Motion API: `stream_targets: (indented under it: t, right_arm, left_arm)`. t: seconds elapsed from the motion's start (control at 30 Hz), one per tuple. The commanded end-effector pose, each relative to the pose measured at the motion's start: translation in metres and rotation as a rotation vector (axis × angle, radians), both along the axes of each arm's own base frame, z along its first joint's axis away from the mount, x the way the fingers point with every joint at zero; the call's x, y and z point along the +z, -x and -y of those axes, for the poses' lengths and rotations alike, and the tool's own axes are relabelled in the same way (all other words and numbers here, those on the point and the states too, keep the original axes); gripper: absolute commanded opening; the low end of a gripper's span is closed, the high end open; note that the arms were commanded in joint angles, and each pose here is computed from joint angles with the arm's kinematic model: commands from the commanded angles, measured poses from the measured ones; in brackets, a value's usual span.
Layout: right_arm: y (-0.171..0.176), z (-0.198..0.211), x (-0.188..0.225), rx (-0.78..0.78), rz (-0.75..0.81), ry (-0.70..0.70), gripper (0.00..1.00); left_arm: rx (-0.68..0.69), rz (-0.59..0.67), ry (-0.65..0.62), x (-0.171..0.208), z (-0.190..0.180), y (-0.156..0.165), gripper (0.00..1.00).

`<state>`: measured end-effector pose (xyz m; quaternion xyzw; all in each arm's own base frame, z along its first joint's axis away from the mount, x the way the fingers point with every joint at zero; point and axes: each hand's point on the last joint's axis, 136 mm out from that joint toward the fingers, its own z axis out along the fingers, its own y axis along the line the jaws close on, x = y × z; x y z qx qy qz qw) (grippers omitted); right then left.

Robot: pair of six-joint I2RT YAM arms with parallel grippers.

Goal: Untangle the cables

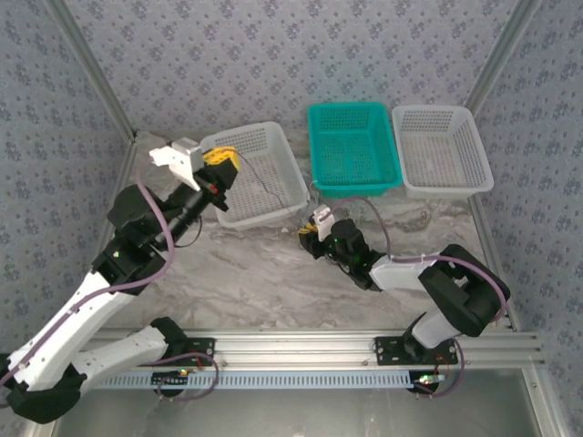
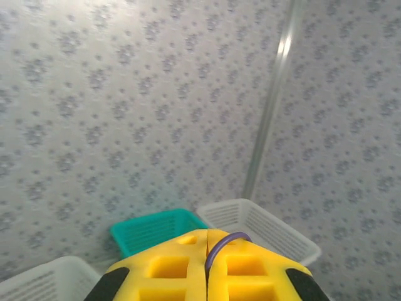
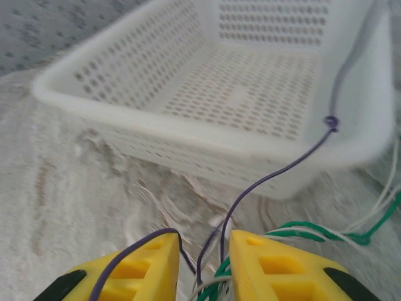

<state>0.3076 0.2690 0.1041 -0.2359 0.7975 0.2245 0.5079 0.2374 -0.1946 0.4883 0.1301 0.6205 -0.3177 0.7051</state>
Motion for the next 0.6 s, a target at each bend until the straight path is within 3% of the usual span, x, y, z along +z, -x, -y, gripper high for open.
stream_targets:
  t: [0.0,0.33,0.57]
  right_arm:
    - [-0.004,0.032,-0.031,-0.146,-0.111,0.044,0.32]
    - [0.001,0.092,-0.044,-0.39,-0.128,0.098,0.34]
    - [0.006,0.102,-0.058,-0.413,-0.152,0.092,0.45]
  left_arm:
    - [0.108,-0.01,-0.025,0.011,-0.026,-0.004,0.0]
    - [0.25,-0.032,0.025,0.037,-0.074,-0.034,0.0]
    - [0.101,0.046,0.107,0.095,-0.057,-0.062,0.0]
